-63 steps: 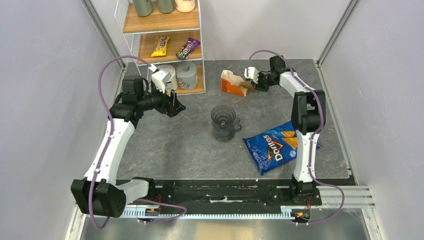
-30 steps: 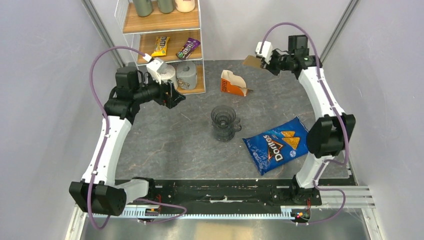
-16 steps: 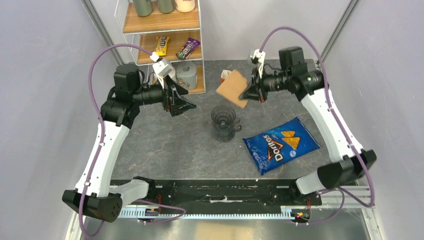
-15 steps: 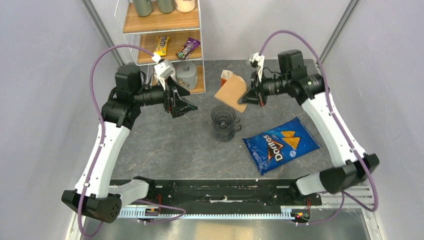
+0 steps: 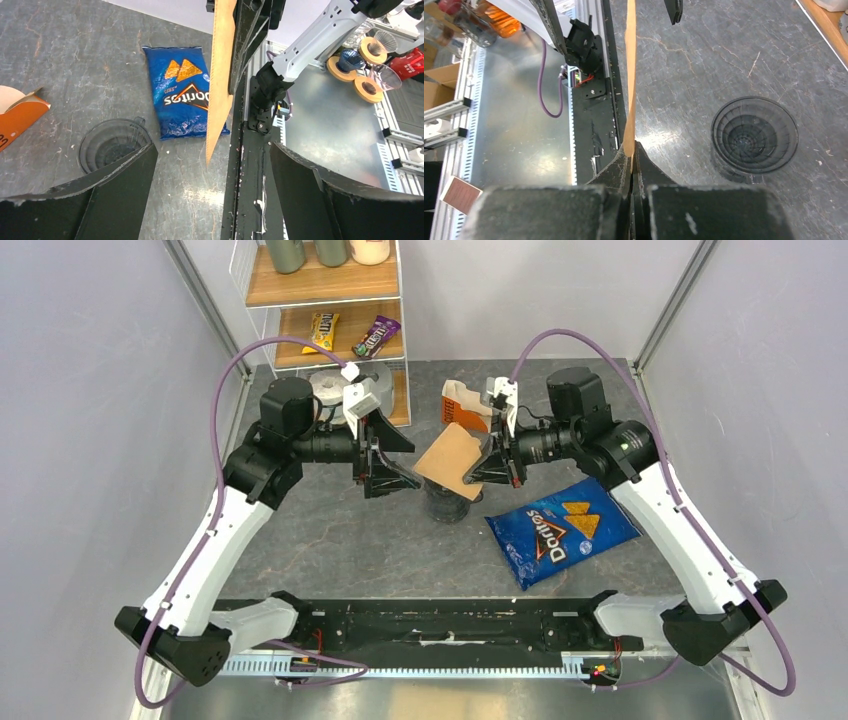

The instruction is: Place the coffee filter in the dripper

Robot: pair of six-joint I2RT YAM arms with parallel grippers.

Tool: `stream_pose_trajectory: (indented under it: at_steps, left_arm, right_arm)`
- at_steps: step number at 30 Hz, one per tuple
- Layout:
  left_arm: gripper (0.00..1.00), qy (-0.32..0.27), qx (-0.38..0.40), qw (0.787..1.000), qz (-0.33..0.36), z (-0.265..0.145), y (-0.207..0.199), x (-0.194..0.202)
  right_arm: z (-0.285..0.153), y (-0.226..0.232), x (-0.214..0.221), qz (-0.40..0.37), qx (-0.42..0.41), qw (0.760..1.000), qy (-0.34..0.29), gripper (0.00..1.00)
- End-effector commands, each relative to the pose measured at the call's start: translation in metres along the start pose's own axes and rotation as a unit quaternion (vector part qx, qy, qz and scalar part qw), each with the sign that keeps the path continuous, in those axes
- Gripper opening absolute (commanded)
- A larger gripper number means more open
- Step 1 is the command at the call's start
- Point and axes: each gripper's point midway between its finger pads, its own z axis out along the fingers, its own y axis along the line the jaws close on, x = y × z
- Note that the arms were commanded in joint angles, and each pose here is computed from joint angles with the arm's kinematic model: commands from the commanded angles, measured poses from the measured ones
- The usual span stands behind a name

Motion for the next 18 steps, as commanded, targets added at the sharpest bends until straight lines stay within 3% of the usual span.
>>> stream_pose_trajectory:
  at_steps: [1, 5, 7, 9, 10, 12, 18]
  left_arm:
    - [0.90, -0.025, -0.002, 1.000, 0.016, 0.004, -0.002, -0.018]
    - [0.87, -0.006, -0.045, 0.999, 0.005, -0.001, 0.010, -0.017]
    - [0.87, -0.019, -0.079, 0.994, -0.066, -0.011, 0.021, -0.020]
    - [0.87, -0.073, -0.091, 0.980, -0.161, -0.027, 0.034, -0.030]
    - [0.88, -0.106, -0.091, 0.963, -0.230, -0.033, 0.042, -0.033]
    - [0.89, -0.158, -0.079, 0.937, -0.301, -0.043, 0.054, -0.046]
    - [0.91, -0.157, -0.050, 0.938, -0.306, -0.026, 0.038, -0.061]
  right_arm:
    - [0.002, -0.012, -0.003, -0.046, 0.055, 0.997, 0.007, 0.00]
    - [-0.017, -0.058, -0.011, -0.117, 0.218, 0.969, 0.007, 0.00]
    - [-0.034, -0.076, -0.027, -0.176, 0.288, 0.941, -0.016, 0.00]
    - [-0.052, -0.092, -0.042, -0.225, 0.357, 0.906, -0.040, 0.00]
    - [-0.058, -0.096, -0.046, -0.257, 0.377, 0.889, -0.042, 0.00]
    - [-0.065, -0.099, -0.053, -0.314, 0.408, 0.856, -0.055, 0.00]
    - [-0.059, -0.102, -0.072, -0.431, 0.485, 0.758, -0.066, 0.00]
